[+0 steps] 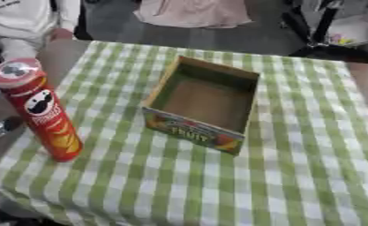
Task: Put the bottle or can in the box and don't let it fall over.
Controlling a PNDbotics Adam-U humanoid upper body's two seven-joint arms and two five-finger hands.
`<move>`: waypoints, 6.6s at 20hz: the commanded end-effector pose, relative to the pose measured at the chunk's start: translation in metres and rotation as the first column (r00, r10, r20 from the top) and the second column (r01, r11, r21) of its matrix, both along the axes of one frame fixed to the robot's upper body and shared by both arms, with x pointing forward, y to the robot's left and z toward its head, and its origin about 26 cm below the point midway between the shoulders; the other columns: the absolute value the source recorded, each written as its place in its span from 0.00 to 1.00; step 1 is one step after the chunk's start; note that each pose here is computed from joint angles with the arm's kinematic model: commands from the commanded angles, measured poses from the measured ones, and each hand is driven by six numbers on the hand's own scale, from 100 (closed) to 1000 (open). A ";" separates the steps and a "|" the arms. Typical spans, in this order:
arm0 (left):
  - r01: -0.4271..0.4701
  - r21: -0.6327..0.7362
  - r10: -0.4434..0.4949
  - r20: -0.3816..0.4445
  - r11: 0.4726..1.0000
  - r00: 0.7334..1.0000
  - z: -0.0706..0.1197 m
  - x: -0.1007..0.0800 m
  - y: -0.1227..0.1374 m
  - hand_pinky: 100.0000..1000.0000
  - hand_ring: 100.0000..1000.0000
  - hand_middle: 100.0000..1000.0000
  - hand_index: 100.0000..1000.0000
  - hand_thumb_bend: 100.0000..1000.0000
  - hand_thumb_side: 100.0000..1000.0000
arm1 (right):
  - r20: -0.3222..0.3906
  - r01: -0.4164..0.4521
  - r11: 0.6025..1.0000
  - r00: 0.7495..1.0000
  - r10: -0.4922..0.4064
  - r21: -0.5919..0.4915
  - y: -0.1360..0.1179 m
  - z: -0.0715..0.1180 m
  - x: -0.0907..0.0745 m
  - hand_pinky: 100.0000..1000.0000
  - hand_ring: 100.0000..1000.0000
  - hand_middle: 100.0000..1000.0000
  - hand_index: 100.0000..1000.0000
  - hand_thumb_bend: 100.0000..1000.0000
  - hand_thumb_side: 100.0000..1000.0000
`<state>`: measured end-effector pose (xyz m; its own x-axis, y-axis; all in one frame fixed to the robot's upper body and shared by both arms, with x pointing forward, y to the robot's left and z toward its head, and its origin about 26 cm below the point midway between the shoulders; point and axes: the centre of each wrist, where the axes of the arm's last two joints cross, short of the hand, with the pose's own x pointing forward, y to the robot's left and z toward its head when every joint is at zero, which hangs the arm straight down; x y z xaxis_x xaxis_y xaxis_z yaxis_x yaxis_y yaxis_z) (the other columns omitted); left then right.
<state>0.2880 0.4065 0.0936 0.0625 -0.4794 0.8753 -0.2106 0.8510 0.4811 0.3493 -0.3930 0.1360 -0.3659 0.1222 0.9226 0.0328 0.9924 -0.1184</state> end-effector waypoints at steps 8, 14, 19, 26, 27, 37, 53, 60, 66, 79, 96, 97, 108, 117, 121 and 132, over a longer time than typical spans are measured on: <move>0.026 -0.013 -0.026 -0.018 1.000 0.999 0.002 0.011 -0.001 0.84 0.89 0.82 0.85 0.98 0.38 | 0.024 -0.005 1.000 1.000 0.005 -0.002 0.000 0.010 0.000 0.63 0.82 0.92 0.83 0.72 0.18; 0.068 -0.022 -0.068 -0.013 0.997 0.998 0.001 0.015 -0.006 0.84 0.90 0.82 0.84 0.99 0.39 | 0.019 -0.008 1.000 1.000 0.008 0.002 0.001 0.008 0.000 0.63 0.82 0.92 0.83 0.72 0.18; 0.094 -0.026 -0.094 -0.008 0.995 0.996 0.001 0.018 -0.008 0.85 0.90 0.83 0.85 1.00 0.39 | 0.018 -0.009 1.000 1.000 0.009 0.004 0.001 0.008 0.000 0.63 0.82 0.92 0.83 0.72 0.18; 0.122 -0.032 -0.122 -0.003 0.992 0.993 0.001 0.022 -0.012 0.85 0.91 0.83 0.84 1.00 0.39 | 0.016 -0.008 1.000 1.000 0.008 0.006 0.002 0.008 0.000 0.63 0.82 0.91 0.83 0.72 0.18; 0.121 -0.033 -0.121 -0.003 0.992 0.993 0.001 0.023 -0.012 0.85 0.91 0.83 0.84 1.00 0.39 | 0.016 -0.009 1.000 1.000 0.009 0.006 0.002 0.008 0.000 0.63 0.82 0.91 0.83 0.72 0.18; 0.152 -0.061 -0.151 0.022 0.986 0.988 0.000 0.032 -0.021 0.85 0.91 0.82 0.83 0.99 0.38 | 0.008 -0.006 1.000 1.000 0.006 0.009 0.002 0.006 0.000 0.63 0.82 0.91 0.83 0.72 0.18; 0.182 -0.107 -0.174 0.080 0.977 0.982 -0.003 0.042 -0.037 0.83 0.87 0.79 0.79 0.99 0.37 | -0.001 -0.009 1.000 1.000 0.009 0.011 0.004 0.005 0.001 0.63 0.81 0.90 0.82 0.72 0.17; 0.187 -0.122 -0.175 0.102 0.975 0.979 -0.003 0.046 -0.043 0.79 0.81 0.75 0.76 0.93 0.31 | -0.008 -0.009 1.000 1.000 0.009 0.011 0.005 0.004 0.001 0.63 0.81 0.90 0.82 0.72 0.17; 0.159 -0.150 -0.139 0.136 0.976 0.981 -0.004 0.047 -0.046 0.74 0.72 0.69 0.73 0.87 0.23 | -0.014 -0.005 1.000 1.000 0.005 0.011 0.005 0.003 0.001 0.63 0.80 0.90 0.82 0.72 0.16; 0.168 -0.197 -0.132 0.187 0.966 0.974 -0.006 0.050 -0.054 0.59 0.56 0.60 0.64 0.80 0.13 | -0.027 0.005 1.000 1.000 -0.005 0.011 0.004 0.001 0.000 0.62 0.80 0.90 0.81 0.72 0.15; 0.209 -0.227 -0.159 0.218 0.951 0.963 -0.002 0.055 -0.062 0.36 0.31 0.37 0.43 0.57 0.00 | -0.042 0.010 1.000 0.999 -0.009 0.011 0.005 -0.002 -0.001 0.62 0.80 0.89 0.81 0.71 0.15; 0.207 -0.226 -0.157 0.222 0.952 0.962 -0.001 0.055 -0.062 0.34 0.29 0.35 0.41 0.56 0.00 | -0.043 0.010 1.000 0.999 -0.010 0.011 0.005 -0.002 -0.001 0.62 0.80 0.89 0.81 0.71 0.15; 0.221 -0.179 -0.168 0.269 0.959 0.948 0.015 0.058 -0.068 0.29 0.22 0.28 0.33 0.46 0.00 | -0.046 0.012 1.000 0.999 -0.011 0.014 0.004 -0.003 -0.002 0.62 0.80 0.89 0.81 0.71 0.15; 0.263 -0.116 -0.217 0.307 0.958 0.927 0.040 0.066 -0.074 0.27 0.22 0.27 0.32 0.43 0.00 | -0.047 0.011 1.000 0.999 -0.011 0.014 0.004 -0.003 -0.002 0.62 0.80 0.89 0.81 0.70 0.15; 0.295 -0.098 -0.249 0.324 0.951 0.913 0.053 0.071 -0.080 0.28 0.22 0.28 0.32 0.43 0.00 | -0.045 0.009 1.000 0.999 -0.009 0.013 0.005 -0.002 -0.002 0.62 0.80 0.89 0.81 0.70 0.15; 0.415 -0.077 -0.353 0.399 0.907 0.846 0.104 0.096 -0.116 0.28 0.22 0.28 0.32 0.42 0.00 | -0.044 -0.008 1.000 0.999 0.009 0.010 0.008 -0.001 0.000 0.62 0.80 0.89 0.81 0.70 0.16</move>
